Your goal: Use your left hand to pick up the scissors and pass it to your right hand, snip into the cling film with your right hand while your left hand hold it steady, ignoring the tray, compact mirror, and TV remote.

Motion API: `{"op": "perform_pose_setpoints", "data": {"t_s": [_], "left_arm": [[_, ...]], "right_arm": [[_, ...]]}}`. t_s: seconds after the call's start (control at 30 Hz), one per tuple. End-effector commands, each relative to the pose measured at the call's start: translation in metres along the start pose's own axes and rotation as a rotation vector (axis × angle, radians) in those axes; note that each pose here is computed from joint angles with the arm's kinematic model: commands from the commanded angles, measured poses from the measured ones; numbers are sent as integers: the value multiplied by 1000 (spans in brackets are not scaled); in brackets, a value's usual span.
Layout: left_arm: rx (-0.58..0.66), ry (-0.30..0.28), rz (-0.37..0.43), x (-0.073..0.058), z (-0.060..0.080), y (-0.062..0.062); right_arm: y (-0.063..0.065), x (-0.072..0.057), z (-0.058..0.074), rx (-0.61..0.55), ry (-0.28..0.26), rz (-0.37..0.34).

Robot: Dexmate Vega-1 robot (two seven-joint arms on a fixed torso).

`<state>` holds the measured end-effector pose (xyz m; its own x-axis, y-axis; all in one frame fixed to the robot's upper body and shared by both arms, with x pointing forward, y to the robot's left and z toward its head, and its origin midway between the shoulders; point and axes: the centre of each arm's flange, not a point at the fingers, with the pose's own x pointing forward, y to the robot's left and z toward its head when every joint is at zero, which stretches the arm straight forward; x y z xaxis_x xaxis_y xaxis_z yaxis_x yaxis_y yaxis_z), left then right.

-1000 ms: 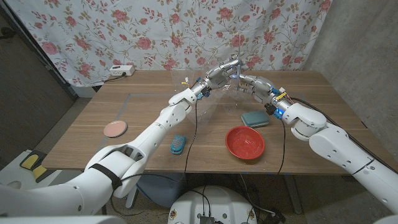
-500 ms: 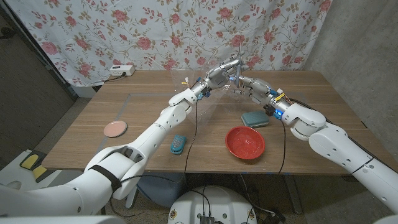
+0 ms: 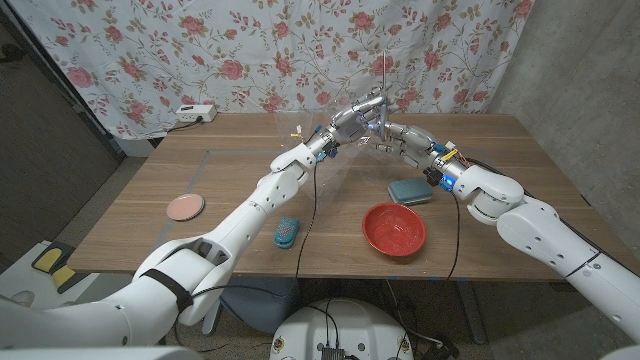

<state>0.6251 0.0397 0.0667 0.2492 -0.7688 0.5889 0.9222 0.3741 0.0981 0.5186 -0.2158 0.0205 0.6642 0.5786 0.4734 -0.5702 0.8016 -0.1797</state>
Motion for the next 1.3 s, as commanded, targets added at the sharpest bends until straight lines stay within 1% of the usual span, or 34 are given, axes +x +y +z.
{"op": "perform_pose_setpoints", "data": {"t_s": [0.03, 0.17, 0.67, 0.87, 1.07, 1.3], "left_arm": [[-6, 1, 11, -5, -4, -1], [-2, 3, 14, -6, -4, -1], [-3, 11, 12, -6, -10, -3], [-22, 15, 2, -4, -15, -5], [-22, 14, 7, -4, -15, -4], [-25, 7, 10, -4, -15, -4]], "right_arm": [[4, 5, 2, -9, -7, 63], [5, 5, 3, -26, -5, 70], [2, 9, -1, -32, 39, 28], [0, 10, -3, -15, 40, 16], [-1, 9, -5, 1, 43, 1], [-1, 9, -6, 2, 45, 5]]}}
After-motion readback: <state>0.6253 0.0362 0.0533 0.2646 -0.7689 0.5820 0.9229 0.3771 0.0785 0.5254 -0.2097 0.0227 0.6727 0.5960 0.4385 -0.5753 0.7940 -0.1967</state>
